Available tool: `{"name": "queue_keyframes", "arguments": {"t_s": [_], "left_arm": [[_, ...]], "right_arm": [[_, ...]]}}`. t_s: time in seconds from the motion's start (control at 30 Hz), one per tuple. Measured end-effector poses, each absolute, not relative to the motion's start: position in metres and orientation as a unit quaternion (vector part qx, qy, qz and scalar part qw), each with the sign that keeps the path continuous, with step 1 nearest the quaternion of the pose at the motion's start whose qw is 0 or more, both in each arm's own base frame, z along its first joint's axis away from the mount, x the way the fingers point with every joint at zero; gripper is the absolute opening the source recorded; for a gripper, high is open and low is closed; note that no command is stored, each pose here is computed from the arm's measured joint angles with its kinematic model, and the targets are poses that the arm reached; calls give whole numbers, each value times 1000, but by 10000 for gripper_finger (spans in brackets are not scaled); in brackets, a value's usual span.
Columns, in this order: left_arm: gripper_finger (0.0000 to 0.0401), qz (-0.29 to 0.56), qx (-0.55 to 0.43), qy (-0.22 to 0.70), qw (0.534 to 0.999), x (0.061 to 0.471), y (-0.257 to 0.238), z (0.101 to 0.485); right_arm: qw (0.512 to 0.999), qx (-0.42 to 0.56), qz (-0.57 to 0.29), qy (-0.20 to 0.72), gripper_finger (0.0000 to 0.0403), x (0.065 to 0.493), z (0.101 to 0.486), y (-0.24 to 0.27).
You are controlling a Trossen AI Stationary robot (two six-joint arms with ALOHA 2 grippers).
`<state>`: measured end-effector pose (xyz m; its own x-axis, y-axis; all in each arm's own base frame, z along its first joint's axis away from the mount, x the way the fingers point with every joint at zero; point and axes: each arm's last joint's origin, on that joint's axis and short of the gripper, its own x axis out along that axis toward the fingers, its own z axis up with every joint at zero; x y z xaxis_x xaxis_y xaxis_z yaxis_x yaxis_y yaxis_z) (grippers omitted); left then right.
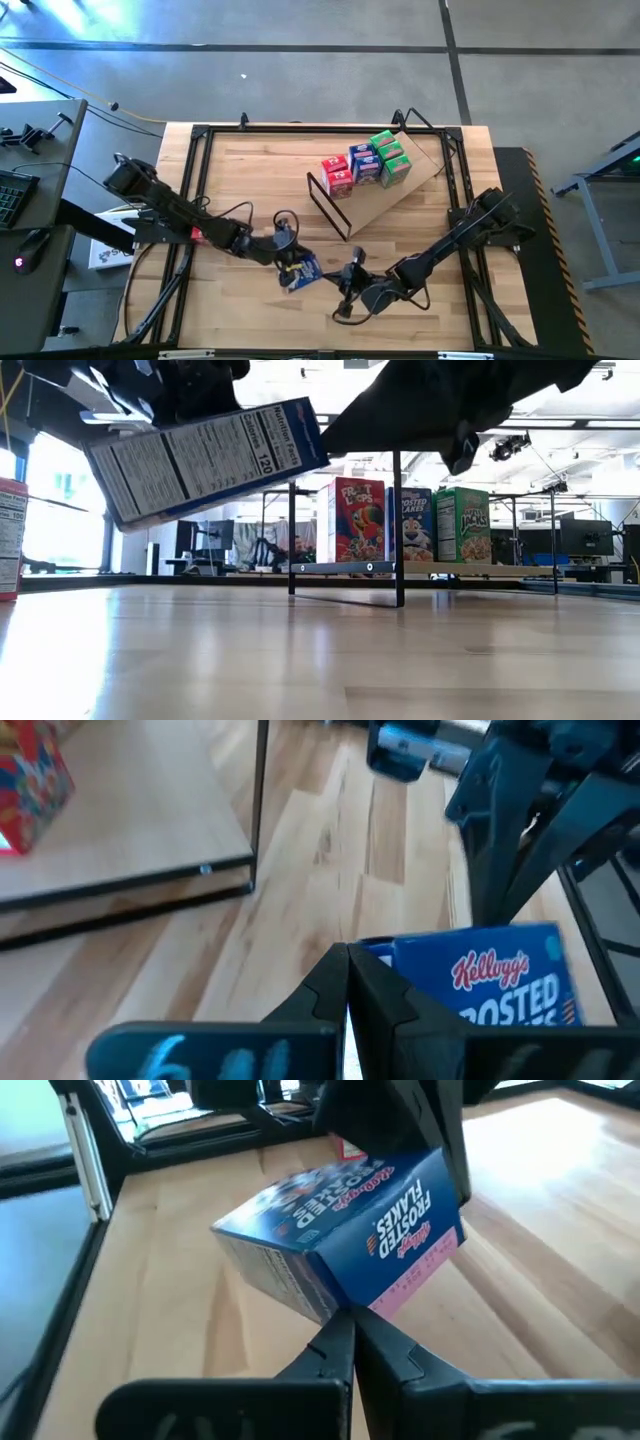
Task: Stack cereal on shelf
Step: Put the blue cereal box on the shelf aligned with the other blue boxes, then put the blue cereal box on the shelf aligned with the other blue cereal boxes
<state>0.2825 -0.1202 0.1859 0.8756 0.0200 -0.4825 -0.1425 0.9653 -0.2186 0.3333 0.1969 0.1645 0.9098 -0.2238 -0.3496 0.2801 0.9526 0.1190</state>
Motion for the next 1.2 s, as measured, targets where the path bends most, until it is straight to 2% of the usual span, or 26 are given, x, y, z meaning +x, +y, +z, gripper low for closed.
{"name": "queue_keyframes", "arguments": {"t_s": [0.23,0.4,0.6,0.83,1.07,1.2], "left_arm": [[0,56,-110,209,970,283,-119,196],[0,63,-91,189,976,280,-123,202],[0,93,-90,172,976,265,-138,188],[0,116,-118,116,979,243,-152,167],[0,106,-121,113,981,244,-163,150],[0,106,-116,116,981,244,-165,145]], "right_arm": [[976,28,-134,170,0,333,168,195],[977,-1,-126,169,0,329,184,192],[978,-22,-122,171,0,324,198,187],[978,-10,-96,187,0,331,196,179],[976,38,-78,198,2,335,194,173],[974,62,-66,208,31,335,193,174]]}}
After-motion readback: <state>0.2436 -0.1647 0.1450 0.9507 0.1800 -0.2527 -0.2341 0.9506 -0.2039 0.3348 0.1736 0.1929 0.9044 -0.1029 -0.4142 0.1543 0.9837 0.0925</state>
